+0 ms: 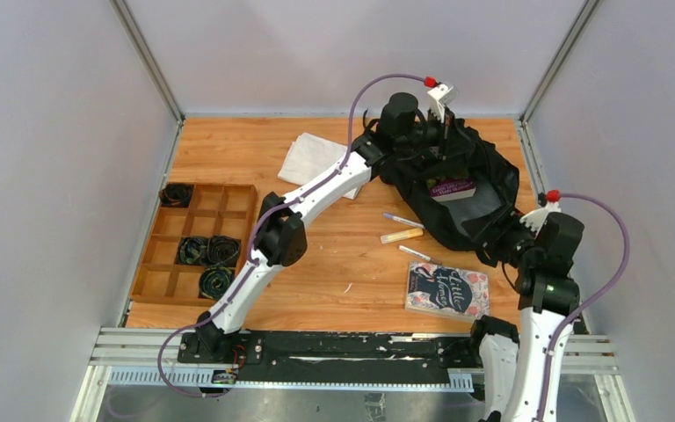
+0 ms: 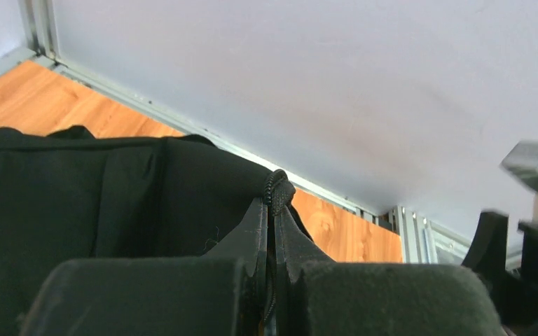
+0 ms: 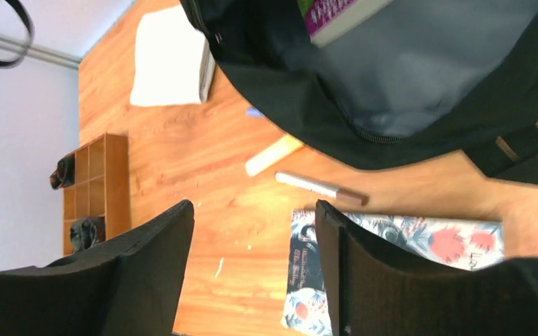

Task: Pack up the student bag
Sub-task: Place the book in the student bag, then adjust the student bag at the center of the board, then move the stationery to the center of the board.

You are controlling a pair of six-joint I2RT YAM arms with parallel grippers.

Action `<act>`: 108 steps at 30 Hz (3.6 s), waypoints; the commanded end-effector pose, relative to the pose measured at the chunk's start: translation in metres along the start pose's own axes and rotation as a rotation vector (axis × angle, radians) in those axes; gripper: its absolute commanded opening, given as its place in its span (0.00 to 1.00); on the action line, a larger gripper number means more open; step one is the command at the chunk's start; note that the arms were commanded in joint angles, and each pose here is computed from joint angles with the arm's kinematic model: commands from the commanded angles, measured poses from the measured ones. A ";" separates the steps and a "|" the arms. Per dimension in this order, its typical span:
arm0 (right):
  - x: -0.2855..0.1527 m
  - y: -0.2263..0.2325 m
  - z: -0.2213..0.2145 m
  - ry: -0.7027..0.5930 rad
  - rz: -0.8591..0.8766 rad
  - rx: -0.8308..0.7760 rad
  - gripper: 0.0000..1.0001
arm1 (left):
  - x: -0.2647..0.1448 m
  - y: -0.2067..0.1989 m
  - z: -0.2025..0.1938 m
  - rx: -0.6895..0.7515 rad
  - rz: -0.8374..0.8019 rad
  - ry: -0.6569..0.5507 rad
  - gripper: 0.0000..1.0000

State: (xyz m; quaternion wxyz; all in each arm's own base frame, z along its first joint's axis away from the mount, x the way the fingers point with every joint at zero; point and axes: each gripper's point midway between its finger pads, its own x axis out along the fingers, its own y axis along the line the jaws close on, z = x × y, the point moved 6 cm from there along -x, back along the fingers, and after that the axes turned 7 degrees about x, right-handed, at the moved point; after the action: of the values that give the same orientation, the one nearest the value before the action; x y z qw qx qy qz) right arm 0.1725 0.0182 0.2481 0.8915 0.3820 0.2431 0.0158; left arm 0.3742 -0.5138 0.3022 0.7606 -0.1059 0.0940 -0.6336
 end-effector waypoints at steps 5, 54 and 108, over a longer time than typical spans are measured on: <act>-0.001 -0.029 -0.053 0.234 -0.066 0.080 0.32 | 0.018 0.001 0.034 0.071 0.016 -0.211 0.00; 0.259 0.056 -0.015 0.467 -0.602 -0.902 0.00 | -0.293 0.047 -0.084 -0.503 0.856 0.199 1.00; 0.214 0.014 0.104 0.203 -0.262 -0.162 0.00 | -0.007 0.071 -0.206 -0.865 0.504 0.120 0.70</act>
State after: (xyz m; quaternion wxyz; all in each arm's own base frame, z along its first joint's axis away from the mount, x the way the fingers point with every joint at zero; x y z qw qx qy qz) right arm 0.3987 0.0126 0.2093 0.8692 0.2593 0.4189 -0.0424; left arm 0.3937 -0.5036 0.0908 0.7729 -0.3500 0.4075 -0.3377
